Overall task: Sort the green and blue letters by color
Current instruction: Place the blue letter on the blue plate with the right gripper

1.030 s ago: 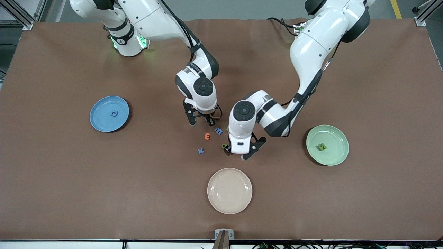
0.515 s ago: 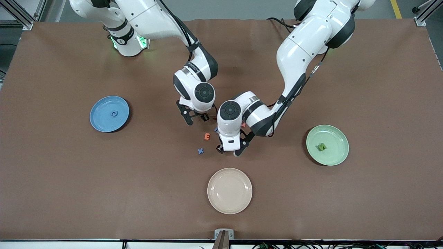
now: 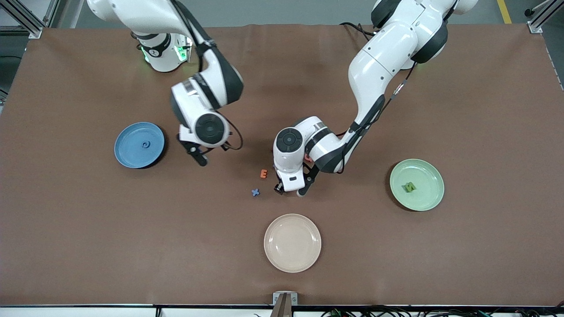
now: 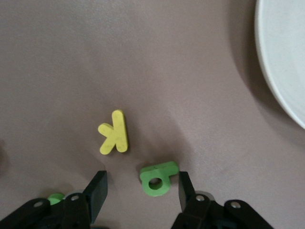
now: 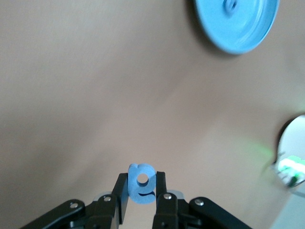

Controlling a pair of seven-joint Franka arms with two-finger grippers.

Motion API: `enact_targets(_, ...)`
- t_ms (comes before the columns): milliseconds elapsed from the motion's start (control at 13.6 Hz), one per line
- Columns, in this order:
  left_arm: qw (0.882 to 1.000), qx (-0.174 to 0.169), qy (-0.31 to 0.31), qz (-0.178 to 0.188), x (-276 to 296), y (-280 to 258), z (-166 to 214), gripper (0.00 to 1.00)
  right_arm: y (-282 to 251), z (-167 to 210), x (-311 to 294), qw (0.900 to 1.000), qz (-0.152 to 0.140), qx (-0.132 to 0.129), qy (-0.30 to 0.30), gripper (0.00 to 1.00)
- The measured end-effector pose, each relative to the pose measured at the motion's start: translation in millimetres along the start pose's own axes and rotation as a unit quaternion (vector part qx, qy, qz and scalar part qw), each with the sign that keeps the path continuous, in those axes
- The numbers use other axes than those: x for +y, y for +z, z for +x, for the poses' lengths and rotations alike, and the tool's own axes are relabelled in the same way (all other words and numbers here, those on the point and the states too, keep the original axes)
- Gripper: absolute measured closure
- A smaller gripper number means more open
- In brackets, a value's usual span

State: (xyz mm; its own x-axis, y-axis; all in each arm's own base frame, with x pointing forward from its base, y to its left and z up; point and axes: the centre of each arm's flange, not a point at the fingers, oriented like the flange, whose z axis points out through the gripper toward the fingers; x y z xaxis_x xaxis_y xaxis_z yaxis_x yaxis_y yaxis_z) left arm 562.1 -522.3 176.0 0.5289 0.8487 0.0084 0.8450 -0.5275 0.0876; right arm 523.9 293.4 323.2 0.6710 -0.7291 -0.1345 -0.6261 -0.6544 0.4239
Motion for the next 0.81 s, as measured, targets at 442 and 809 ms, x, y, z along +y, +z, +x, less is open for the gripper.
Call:
enact_targets(442, 1.0, 0.01, -0.014, -0.004, 1.0, 4.7, -2.4, 0.32, 10.6, 137.6, 126.0, 0.991, 0.026, -0.025, -0.131, 0.73)
enact_targets(809, 0.999, 0.013, -0.045, -0.003, 0.9, 6.2, -0.8, 0.36, 92.1, 197.2, 192.1, 0.976, 0.059, 0.007, -0.209, 0.73)
